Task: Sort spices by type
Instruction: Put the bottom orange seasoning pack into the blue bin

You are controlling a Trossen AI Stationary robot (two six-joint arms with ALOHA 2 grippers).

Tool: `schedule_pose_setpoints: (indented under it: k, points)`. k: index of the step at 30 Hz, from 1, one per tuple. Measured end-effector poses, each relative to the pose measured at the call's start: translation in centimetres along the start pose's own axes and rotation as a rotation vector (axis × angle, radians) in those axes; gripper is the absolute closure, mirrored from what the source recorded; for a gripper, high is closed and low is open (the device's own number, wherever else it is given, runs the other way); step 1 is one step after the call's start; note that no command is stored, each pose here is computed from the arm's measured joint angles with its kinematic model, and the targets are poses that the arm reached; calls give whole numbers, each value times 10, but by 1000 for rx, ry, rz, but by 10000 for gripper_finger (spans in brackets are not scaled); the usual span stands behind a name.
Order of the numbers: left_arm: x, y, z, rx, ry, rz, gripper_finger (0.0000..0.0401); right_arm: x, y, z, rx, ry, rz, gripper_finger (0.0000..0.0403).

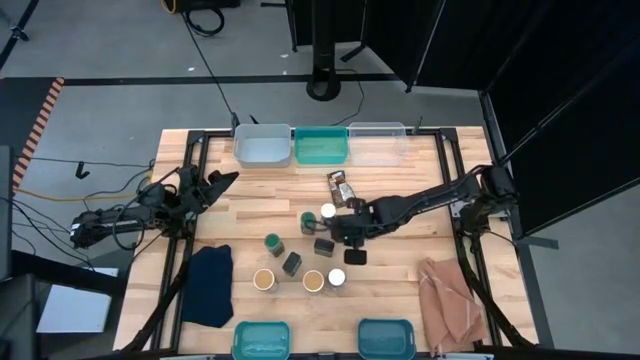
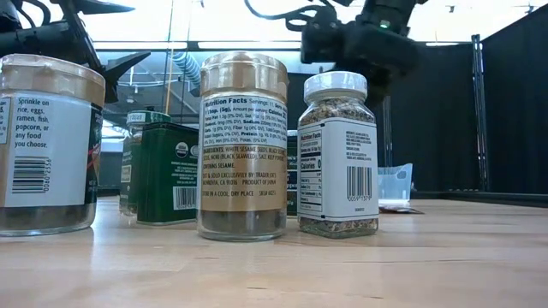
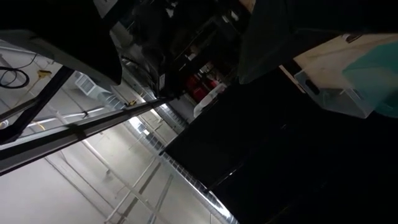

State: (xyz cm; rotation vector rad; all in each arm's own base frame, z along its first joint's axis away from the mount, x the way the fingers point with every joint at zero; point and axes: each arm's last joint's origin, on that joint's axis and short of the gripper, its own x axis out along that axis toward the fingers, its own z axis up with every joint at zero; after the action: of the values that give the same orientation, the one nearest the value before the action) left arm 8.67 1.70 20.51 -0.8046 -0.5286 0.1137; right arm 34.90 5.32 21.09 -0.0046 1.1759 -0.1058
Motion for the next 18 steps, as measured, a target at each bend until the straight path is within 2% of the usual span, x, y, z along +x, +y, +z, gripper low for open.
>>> schedule_pose_setpoints:
  k: [7, 10, 14, 18]
  points:
    - [0, 0, 0, 2, 0, 0, 72, 3, -11, 3, 17, -25, -1, 158]
    - [0, 0, 0, 3, 0, 1, 72, 7, -15, 0, 17, -12, -24, 114]
    - [0, 0, 0, 3, 0, 1, 72, 14, -21, -6, 28, 4, -41, 83]
    - [0, 0, 0, 3, 0, 1, 72, 24, -30, -14, 22, 19, -54, 77]
